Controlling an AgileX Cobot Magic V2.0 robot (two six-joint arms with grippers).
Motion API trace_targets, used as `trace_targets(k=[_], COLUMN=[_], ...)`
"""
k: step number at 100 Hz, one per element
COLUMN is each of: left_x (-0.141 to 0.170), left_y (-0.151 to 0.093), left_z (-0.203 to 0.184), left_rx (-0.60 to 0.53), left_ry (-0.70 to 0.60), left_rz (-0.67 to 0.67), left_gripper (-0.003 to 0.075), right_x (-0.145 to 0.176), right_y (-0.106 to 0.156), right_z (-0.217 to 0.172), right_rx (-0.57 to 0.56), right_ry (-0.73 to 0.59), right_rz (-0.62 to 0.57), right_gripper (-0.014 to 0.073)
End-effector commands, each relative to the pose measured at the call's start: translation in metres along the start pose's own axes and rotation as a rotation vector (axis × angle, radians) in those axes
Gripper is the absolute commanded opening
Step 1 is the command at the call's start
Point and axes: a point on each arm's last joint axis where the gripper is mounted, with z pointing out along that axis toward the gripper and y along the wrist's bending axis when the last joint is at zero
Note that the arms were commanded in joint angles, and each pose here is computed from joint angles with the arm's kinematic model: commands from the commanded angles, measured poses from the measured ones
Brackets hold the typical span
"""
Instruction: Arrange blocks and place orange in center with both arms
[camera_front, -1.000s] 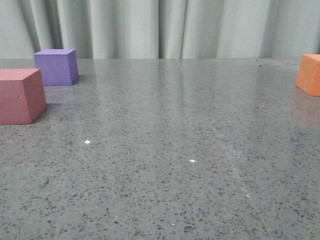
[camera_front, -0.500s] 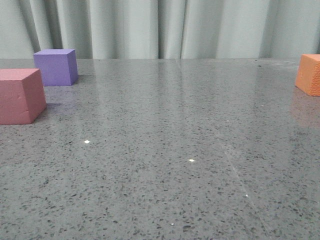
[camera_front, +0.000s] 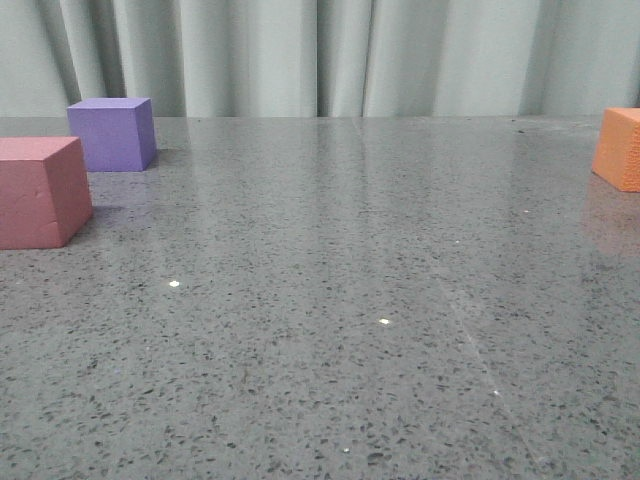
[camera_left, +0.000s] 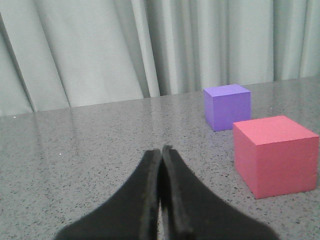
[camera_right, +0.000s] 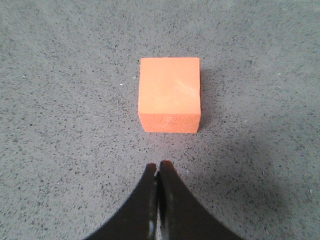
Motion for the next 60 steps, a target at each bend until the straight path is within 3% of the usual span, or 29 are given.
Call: trace_targets(k=[1,5,17,24,60], left_x=[0.009,0.009,0.009,0.009,0.009], left_y=[-0.002,-0.002,-0.002,-0.002,-0.002], left_z=[-0.001,-0.001,-0.001,-0.001,-0.001], left_rx=[0.004,0.004,0.004,0.004,0.004], left_ry=[-0.062,-0.062,-0.062,-0.062,-0.062], left_rz=[-0.010,-0.010,-0.010,-0.010,-0.010], left_gripper=[-0.0019,-0.0019,-0.0019,-0.0019,-0.0019], right_x=[-0.019,-0.021,-0.024,-0.027,-0.054], right_y=[0.002,0.002,0.003,0.004,0.007], right_z=[-0.002,0.001,0.007,0.008,0.028], right_rx=[-0.013,-0.012,-0.008,-0.007,0.012], right_ry=[-0.090,-0.083,-0.070,-0.076,-0.120], right_rz=[-0.010,-0.010,-0.027,-0.059,-0.102], right_gripper=[0.0148,0.0251,0.0676,0.0632,0.0636])
